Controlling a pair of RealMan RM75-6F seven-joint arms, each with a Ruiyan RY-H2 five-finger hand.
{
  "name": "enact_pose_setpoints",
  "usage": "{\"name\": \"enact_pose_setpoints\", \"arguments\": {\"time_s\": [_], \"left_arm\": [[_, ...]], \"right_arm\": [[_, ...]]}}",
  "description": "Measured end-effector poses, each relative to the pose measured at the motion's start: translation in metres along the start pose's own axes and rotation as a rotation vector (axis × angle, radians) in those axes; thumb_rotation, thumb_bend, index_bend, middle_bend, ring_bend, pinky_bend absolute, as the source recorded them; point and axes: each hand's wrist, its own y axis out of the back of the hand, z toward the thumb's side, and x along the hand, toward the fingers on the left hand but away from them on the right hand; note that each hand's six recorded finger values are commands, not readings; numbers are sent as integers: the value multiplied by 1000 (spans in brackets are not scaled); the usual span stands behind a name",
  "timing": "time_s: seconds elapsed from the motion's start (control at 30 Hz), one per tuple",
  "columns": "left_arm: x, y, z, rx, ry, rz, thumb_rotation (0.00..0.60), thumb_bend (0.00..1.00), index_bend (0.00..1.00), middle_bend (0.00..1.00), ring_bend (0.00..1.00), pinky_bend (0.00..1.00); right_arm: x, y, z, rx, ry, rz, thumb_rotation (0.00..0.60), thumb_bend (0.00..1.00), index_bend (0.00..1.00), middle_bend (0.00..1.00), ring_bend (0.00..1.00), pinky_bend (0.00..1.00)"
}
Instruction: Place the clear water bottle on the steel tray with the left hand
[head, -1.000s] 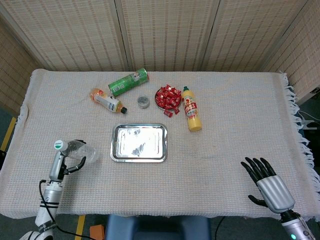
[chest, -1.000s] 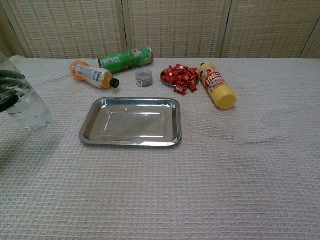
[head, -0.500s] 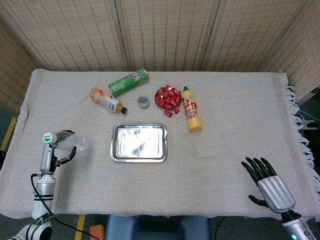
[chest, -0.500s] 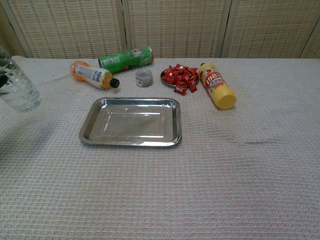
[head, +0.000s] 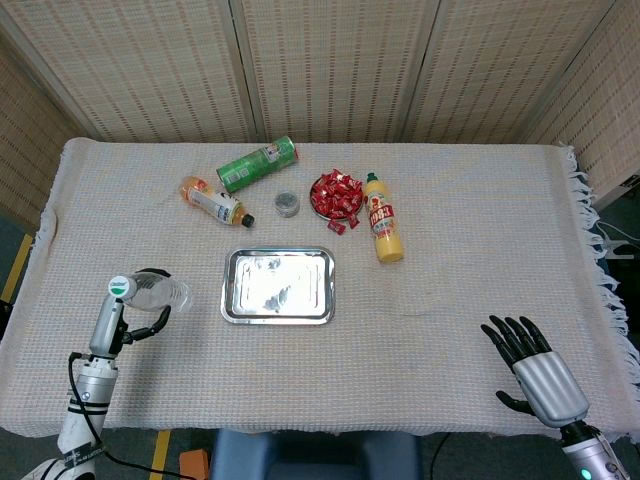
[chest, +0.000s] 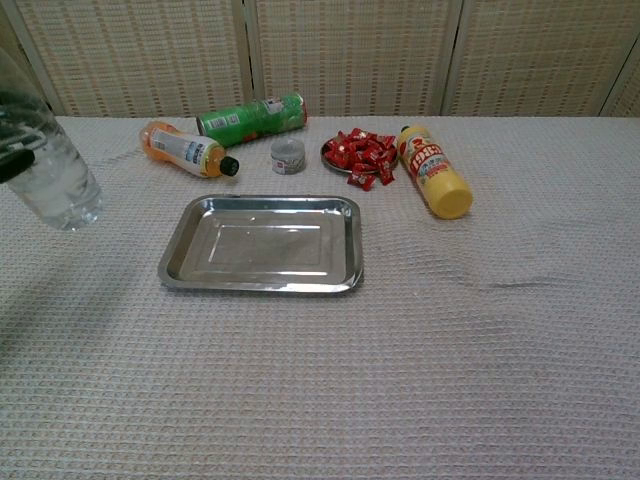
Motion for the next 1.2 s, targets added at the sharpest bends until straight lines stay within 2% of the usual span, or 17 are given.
{"name": "enact_pose_setpoints", "arguments": {"time_s": [0.1, 0.17, 0.27, 0.4, 0.5, 0.7, 0.8, 1.07, 1.2], "left_arm": [[-2, -8, -24, -3, 54, -38, 600, 550, 381, 380, 257, 393], [0, -5, -26, -26, 43, -30, 600, 550, 381, 380, 257, 394], [4, 4, -8, -58, -31, 12, 600, 550, 381, 380, 257, 394], [5, 23, 30, -72, -146, 90, 600, 548, 384, 380, 257, 394], [3, 24, 34, -60, -136, 91, 600, 549, 385, 380, 257, 394], [1, 1, -11, -36, 6, 1, 600, 549, 384, 379, 257, 390], [5, -14, -28, -35, 37, -29, 600, 548, 385, 379, 257, 390], [20, -41, -11, -60, -25, -64, 600, 550, 384, 375, 253, 380], [39, -76, 4, -43, -55, -99, 600, 552, 382, 371, 252, 379]], "right_arm": [[1, 1, -1, -1, -3, -2, 600, 51, 0, 0, 0, 0], [1, 1, -1, -2, -4, -2, 600, 51, 0, 0, 0, 0], [2, 1, -1, -2, -2, -5, 600, 51, 0, 0, 0, 0], [1, 0, 0, 2, -1, 0, 600, 51, 0, 0, 0, 0], [0, -3, 1, 8, 0, 8, 600, 51, 0, 0, 0, 0], [0, -4, 3, 13, 0, 13, 600, 52, 0, 0, 0, 0], [0, -3, 1, 10, -3, 9, 600, 52, 0, 0, 0, 0], [-2, -4, 1, 11, -4, 16, 600, 51, 0, 0, 0, 0], [0, -3, 2, 11, 2, 11, 600, 51, 0, 0, 0, 0]]}}
